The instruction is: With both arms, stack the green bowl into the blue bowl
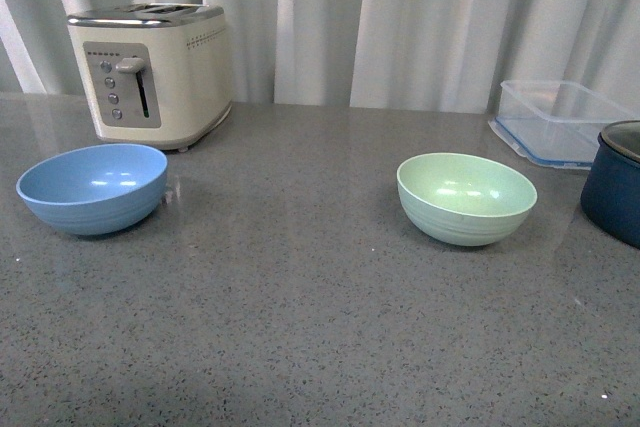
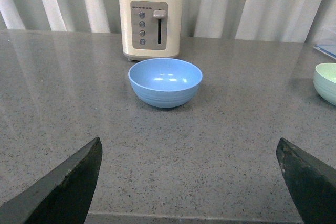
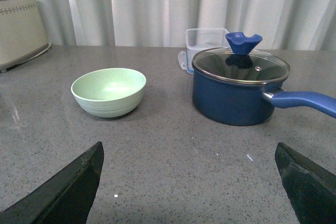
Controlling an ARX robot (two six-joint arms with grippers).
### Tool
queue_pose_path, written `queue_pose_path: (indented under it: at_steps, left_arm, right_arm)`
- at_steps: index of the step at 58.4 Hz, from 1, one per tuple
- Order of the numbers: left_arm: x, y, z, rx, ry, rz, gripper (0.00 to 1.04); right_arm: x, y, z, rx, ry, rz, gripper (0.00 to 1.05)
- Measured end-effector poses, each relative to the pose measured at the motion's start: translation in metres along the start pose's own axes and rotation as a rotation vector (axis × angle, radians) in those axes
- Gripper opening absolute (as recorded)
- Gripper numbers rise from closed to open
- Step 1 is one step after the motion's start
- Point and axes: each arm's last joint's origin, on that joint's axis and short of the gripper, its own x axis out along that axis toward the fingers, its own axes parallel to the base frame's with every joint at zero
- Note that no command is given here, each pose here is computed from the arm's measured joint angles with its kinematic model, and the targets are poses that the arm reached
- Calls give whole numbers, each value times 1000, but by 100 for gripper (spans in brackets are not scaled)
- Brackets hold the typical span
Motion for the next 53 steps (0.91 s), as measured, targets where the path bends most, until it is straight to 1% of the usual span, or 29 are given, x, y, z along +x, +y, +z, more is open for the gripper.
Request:
queue_pose_path:
  at_steps: [2,4,6,7,8,11,13,15,18,22,25,28,35,38,40,44,53]
  left_arm:
    - [0,0,0,0,0,8,98]
    - [1,0,1,8,-8,67,98]
    - [3,-1,6,13,-37,168,98]
    - [4,0,7,11,-41,193,98]
    - [6,0,11,2,-37,249,98]
    - [14,5,24,-27,0,308,98]
    - [21,10,38,-54,19,339,98]
    - [30,17,56,-100,29,347,98]
    - [42,26,73,-158,59,360,98]
    - [61,37,90,-231,118,361,98]
    - [78,45,98,-278,168,347,98]
    - [97,52,103,-316,216,363,98]
    - [142,62,101,-367,342,329,98]
    - [172,67,95,-396,415,308,98]
    - [185,69,91,-401,442,308,98]
    - [221,68,73,-407,531,301,98]
    - [261,61,42,-382,652,325,98]
  right_arm:
    - [0,0,0,0,0,0,95]
    - [0,0,0,0,0,0,95]
    - [0,0,0,0,0,0,95]
    - [0,0,0,0,0,0,95]
    - [0,0,0,0,0,0,95]
    - [0,0,0,0,0,0,95]
    - [0,0,0,0,0,-1,95]
    - [0,0,0,0,0,0,95]
    - [0,0,0,0,0,-1,95]
    - [0,0,0,0,0,-1,95]
    - [0,0,0,0,0,-1,95]
    - [0,0,0,0,0,-1,95]
    - [0,0,0,0,0,-1,95]
    - [0,0,0,0,0,-1,95]
    - [0,0,0,0,0,-1,95]
    - [0,0,0,0,0,-1,95]
    - [0,0,0,0,0,-1,95]
